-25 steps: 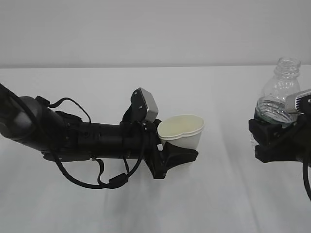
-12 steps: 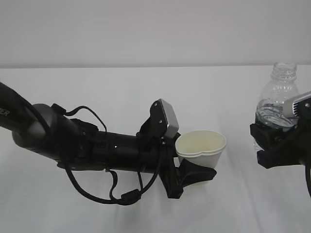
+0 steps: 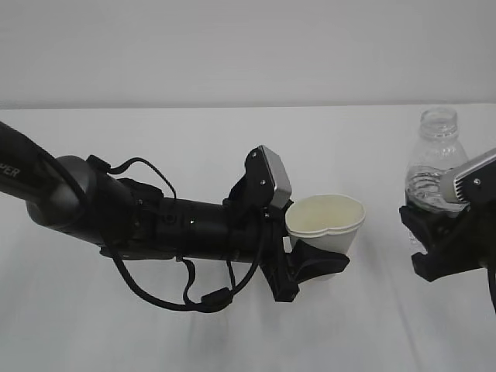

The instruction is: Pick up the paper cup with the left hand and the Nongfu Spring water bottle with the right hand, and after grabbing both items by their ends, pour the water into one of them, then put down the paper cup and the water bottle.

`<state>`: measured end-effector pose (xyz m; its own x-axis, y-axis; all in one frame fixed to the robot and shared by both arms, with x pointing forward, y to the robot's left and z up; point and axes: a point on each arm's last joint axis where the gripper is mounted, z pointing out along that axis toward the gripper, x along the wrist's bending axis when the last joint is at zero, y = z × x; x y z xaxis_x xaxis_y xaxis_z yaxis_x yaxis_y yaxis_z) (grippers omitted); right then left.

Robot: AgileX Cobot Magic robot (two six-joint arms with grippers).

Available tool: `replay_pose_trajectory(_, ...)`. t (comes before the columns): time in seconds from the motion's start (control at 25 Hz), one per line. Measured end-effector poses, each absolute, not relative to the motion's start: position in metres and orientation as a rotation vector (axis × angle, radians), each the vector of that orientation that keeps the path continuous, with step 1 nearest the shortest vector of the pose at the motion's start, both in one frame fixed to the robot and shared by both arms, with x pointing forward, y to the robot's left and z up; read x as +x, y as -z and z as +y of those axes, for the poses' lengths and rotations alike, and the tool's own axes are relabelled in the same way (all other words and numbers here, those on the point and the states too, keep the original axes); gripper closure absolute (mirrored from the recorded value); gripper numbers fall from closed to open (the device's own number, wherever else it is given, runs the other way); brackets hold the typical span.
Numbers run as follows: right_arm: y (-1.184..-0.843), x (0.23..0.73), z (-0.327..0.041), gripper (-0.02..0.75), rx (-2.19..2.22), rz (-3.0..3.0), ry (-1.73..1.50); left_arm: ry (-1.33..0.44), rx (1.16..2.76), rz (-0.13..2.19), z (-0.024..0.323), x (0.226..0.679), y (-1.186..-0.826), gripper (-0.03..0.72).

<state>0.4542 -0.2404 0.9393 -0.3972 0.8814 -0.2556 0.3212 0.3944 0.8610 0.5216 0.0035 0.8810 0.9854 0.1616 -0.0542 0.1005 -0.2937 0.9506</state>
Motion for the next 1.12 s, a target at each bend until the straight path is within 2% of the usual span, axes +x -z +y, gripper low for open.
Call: replay_pose_trajectory(1.12, -0.942, 0.458, -0.249, 0.341, 0.467, 1.977, -0.524, -0.031, 1.923, 0.135, -0.013, 0.503, -0.877, 0.263)
